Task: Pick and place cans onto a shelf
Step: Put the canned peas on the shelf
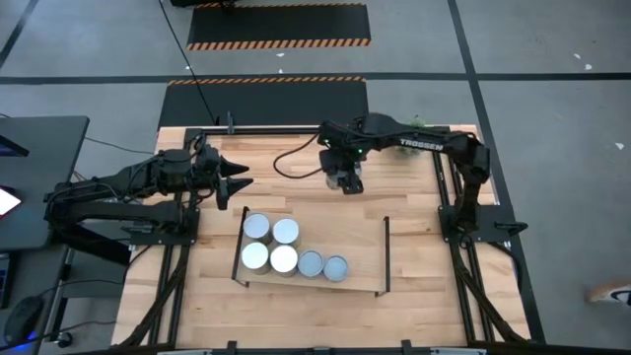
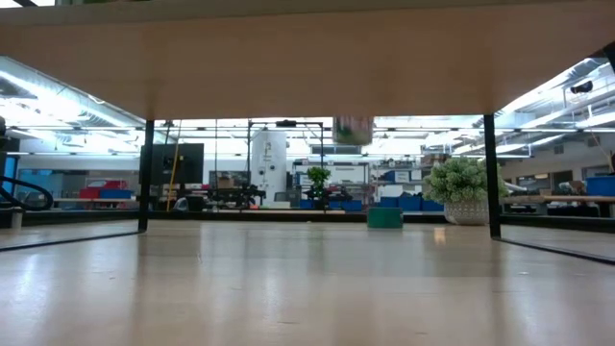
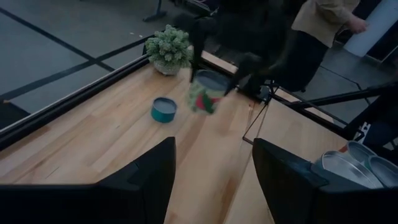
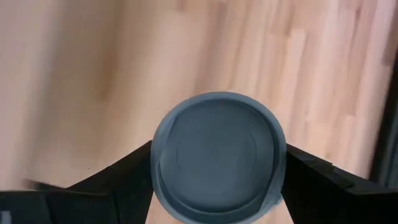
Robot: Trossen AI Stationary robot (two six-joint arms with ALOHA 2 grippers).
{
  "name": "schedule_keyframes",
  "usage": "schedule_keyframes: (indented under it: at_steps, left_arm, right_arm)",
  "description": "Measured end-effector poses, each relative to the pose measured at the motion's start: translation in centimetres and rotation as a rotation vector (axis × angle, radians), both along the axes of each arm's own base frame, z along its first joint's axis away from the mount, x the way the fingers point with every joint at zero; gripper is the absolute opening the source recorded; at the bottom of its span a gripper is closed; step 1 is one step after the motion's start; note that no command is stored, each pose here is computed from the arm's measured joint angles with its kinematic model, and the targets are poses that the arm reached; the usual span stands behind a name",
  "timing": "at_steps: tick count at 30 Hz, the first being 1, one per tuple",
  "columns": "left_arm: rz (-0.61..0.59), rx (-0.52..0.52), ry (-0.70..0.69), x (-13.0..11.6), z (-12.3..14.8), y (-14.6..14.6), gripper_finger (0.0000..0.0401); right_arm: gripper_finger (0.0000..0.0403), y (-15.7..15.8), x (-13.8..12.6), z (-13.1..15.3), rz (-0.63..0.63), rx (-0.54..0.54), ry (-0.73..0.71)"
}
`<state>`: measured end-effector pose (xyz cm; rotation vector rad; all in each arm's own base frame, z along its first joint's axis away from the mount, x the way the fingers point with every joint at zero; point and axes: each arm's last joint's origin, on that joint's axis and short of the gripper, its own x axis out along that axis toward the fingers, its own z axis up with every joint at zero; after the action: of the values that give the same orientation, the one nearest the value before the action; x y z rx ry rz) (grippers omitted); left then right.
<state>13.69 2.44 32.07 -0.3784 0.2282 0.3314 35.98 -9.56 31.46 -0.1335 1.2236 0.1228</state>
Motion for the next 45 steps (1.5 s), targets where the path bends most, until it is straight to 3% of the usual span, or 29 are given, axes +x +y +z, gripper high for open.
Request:
schedule_keyframes:
  at_steps: [9,20,28,45]
  left_arm:
    - [0.014,-0.047,-0.018,0.0,0.0,0.0,0.0220]
    - [0.012,-0.039,-0.015,0.0,0.0,0.0,0.0220]
    - [0.012,-0.041,-0.016,0.0,0.0,0.0,0.0220]
    - [0.012,-0.038,-0.015,0.0,0.0,0.0,0.0220]
  right_arm:
    - [0.0291,6.4,0.7,3.9,-0.037,0.084,-0.052]
    - [0.0291,13.7,0.0,3.8,-0.115,0.064,0.011]
    - [0.0306,17.7,-0.4,2.9,-0.102,0.070,0.006]
    - [0.0316,19.5,-0.4,0.7,-0.104,0.068,0.024]
